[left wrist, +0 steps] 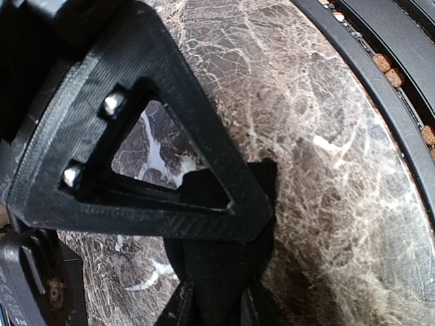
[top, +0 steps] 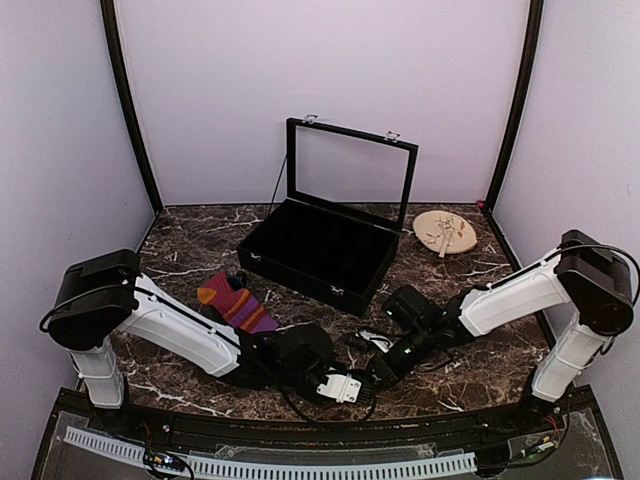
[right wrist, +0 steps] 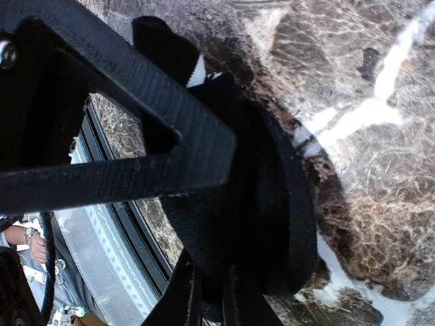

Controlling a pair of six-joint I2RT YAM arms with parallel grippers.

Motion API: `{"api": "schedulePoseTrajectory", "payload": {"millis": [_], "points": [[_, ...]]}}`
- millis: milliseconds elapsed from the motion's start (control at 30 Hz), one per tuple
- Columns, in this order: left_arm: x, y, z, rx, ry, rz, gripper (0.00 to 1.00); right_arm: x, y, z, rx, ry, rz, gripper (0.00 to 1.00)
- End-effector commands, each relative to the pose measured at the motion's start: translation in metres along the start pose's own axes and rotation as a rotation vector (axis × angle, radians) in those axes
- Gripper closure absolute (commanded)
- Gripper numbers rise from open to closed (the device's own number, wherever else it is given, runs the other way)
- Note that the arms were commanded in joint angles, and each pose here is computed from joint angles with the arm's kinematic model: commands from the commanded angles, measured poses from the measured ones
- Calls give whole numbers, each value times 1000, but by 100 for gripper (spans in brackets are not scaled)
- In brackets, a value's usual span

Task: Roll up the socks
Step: Roll the sock at the center of the board.

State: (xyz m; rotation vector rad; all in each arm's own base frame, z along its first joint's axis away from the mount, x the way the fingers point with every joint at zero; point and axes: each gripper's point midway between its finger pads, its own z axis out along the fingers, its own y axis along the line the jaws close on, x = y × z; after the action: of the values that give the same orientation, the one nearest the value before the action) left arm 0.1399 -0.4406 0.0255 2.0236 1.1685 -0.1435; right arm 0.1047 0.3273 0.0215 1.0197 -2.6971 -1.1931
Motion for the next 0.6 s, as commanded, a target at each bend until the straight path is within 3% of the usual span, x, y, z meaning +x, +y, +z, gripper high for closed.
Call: {"api": "schedulePoseTrajectory", "payload": {"millis": [0,200,567], "points": [[14,-25,4,97,55,16,78,3,-1,1,-26,12,19,92],[15,-36,7,170,69,22,85,5,-2,1,-31,17,24,91],[14,-41,6,337,103,-50,87,8,-19,-11,79,-8,40,72]]}}
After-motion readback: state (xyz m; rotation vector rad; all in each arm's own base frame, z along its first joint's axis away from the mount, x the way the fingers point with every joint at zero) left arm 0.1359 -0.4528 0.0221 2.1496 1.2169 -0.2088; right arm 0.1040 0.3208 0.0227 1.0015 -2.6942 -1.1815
